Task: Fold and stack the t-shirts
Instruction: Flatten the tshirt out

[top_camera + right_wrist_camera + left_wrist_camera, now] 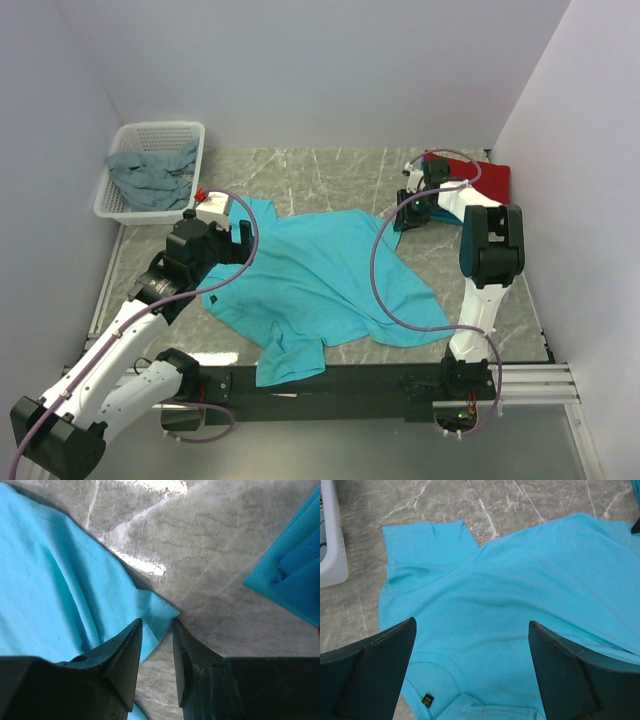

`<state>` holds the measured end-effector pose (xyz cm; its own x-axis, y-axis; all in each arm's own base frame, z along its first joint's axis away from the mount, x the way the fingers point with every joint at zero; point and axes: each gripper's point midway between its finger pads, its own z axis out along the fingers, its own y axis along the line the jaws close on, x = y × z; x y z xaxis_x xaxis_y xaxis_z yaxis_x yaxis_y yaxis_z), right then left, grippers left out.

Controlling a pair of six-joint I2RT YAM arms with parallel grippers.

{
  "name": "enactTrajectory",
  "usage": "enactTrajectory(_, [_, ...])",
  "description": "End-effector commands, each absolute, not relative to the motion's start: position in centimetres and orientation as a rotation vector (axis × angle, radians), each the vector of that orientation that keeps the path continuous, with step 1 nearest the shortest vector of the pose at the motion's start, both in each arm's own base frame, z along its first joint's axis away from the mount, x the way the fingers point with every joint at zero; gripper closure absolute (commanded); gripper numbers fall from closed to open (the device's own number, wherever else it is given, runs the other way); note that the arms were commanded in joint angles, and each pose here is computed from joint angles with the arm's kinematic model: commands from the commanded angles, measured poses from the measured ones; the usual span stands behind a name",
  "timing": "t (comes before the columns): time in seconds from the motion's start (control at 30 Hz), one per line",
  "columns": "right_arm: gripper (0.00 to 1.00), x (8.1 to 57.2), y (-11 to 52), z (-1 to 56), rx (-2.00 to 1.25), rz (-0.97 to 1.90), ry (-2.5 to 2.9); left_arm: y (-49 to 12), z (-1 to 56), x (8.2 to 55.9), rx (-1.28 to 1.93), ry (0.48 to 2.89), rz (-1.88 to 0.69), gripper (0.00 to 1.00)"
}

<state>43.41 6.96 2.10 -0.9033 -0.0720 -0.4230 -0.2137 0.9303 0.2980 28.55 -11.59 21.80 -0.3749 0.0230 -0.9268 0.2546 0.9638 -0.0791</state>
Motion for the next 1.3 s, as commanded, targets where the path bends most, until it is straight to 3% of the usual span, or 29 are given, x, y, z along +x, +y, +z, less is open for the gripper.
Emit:
enactTrajectory(0.0, [0.62, 43.7, 6.9, 2.0, -0.210, 0.457, 2.692, -11.8, 22.5, 28.9, 0.211, 1.912, -0.255, 0.01])
enactTrajectory(0.13, [0.67, 43.8, 6.9, 2.0, -0.211, 0.441, 2.696, -11.8, 22.4, 28.9, 0.211, 1.914, -0.257, 0.01])
enactTrajectory(0.33, [0.87, 45.0, 7.1, 2.1, -0.242, 0.406, 2.689, -11.8, 22.1, 29.1, 0.204, 1.921, -0.255, 0.01])
enactTrajectory(0.37, [0.94, 45.2, 7.1, 2.2, -0.250, 0.399, 2.682, -11.8, 22.0, 29.2, 0.198, 1.921, -0.257, 0.00])
enactTrajectory(0.47, [1.00, 46.4, 6.7, 3.2, -0.271, 0.341, 2.631, -11.9, 22.0, 30.1, 0.162, 1.915, -0.289, 0.01])
enactTrajectory(0.6, [1.00, 48.6, 6.3, 6.1, -0.311, 0.283, 2.518, -10.8, 20.7, 33.2, 0.017, 2.003, -0.363, 0.01])
enactTrajectory(0.73, [1.00, 49.9, 7.2, 8.6, -0.340, 0.324, 2.430, -10.1, 21.4, 38.6, -0.097, 2.043, -0.424, 0.08])
enactTrajectory(0.77, [1.00, 50.1, 7.4, 9.1, -0.346, 0.331, 2.413, -9.4, 18.8, 40.4, -0.142, 2.113, -0.381, 0.09])
enactTrajectory(0.8, [1.00, 50.2, 7.7, 9.9, -0.361, 0.330, 2.392, -9.4, 20.1, 42.4, -0.147, 2.094, -0.372, 0.16])
enactTrajectory(0.93, [1.00, 50.4, 8.4, 11.7, -0.406, 0.303, 2.330, -8.6, 12.7, 48.2, -0.168, 2.301, -0.256, 0.34])
enactTrajectory(1.0, [1.00, 50.4, 8.6, 12.3, -0.418, 0.293, 2.312, -8.3, 12.3, 50.4, -0.158, 2.330, -0.214, 0.41])
enactTrajectory(1.03, [1.00, 50.4, 8.7, 12.6, -0.420, 0.294, 2.304, -8.3, 10.1, 51.0, -0.154, 2.374, -0.200, 0.42])
enactTrajectory(1.27, [1.00, 51.1, 7.9, 13.3, -0.398, 0.233, 2.280, -6.1, 8.6, 54.7, -0.127, 2.385, -0.027, 0.41])
